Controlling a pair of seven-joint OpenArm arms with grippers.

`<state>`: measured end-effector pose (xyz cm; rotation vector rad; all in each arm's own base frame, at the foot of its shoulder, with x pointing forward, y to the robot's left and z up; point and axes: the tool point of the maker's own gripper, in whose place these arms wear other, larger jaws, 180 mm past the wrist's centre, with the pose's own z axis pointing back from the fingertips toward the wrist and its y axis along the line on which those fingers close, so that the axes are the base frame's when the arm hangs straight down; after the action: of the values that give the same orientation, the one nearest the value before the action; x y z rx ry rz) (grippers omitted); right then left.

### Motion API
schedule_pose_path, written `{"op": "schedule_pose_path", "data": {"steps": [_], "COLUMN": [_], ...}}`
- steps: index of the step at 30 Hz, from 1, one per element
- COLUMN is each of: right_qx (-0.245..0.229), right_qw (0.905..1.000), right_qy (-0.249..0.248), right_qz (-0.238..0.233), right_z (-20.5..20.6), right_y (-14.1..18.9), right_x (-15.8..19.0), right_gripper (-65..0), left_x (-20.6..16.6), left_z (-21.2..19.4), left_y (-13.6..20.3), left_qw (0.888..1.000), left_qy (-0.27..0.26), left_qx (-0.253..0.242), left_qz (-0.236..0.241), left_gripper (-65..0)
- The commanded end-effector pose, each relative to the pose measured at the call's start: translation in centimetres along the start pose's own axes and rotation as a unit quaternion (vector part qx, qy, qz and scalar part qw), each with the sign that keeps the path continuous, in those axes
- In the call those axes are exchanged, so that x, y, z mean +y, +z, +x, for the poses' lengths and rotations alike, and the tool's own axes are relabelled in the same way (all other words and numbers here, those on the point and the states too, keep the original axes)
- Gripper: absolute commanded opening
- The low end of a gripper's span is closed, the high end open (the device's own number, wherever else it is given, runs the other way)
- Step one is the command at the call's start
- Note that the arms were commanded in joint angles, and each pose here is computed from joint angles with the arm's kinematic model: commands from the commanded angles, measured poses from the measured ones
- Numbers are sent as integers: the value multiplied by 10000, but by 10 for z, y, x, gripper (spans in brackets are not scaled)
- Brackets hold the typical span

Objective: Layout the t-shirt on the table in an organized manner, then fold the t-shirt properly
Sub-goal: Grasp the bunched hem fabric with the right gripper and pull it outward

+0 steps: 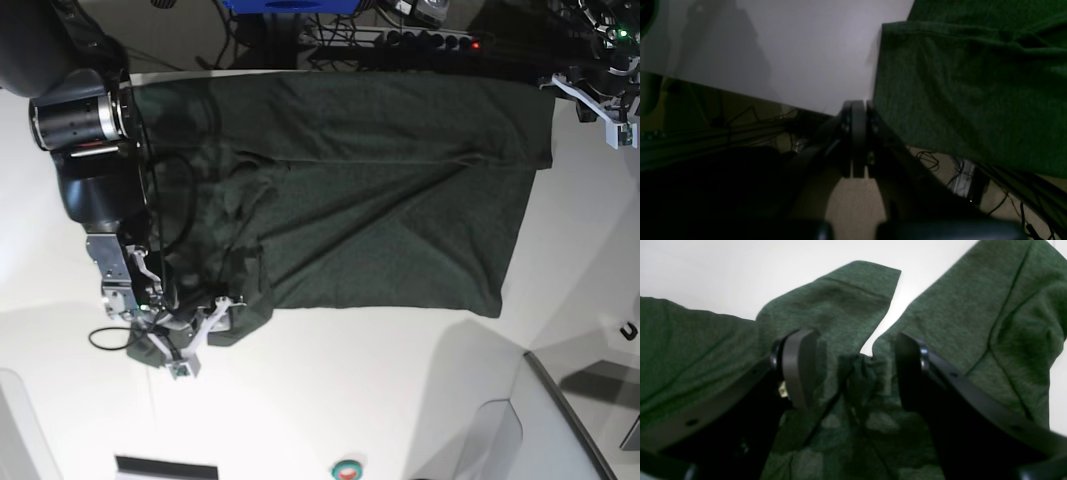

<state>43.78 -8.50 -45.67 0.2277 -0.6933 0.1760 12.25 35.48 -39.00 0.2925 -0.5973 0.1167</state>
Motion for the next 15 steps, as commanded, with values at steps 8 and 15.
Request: {"op": "schedule_pose_path", "data": {"steps": [8, 15], "right_qx": [-181, 17], "right_qw": [9998, 10000], "right_qy": [-37, -90], "right_qz": [-18, 1], "right_z": [13, -2], "right_y": [1, -3], "right_x": [-2, -1], "right_gripper": [-393, -404], "left_x": [5, 4], "left_z": [7, -5], "left_y": [3, -2], "left_qw": [9999, 10000], "left_qy": [-34, 24], "left_qx": [-129, 35], "left_qz": [51, 16], "left_gripper": [-650, -650]}}
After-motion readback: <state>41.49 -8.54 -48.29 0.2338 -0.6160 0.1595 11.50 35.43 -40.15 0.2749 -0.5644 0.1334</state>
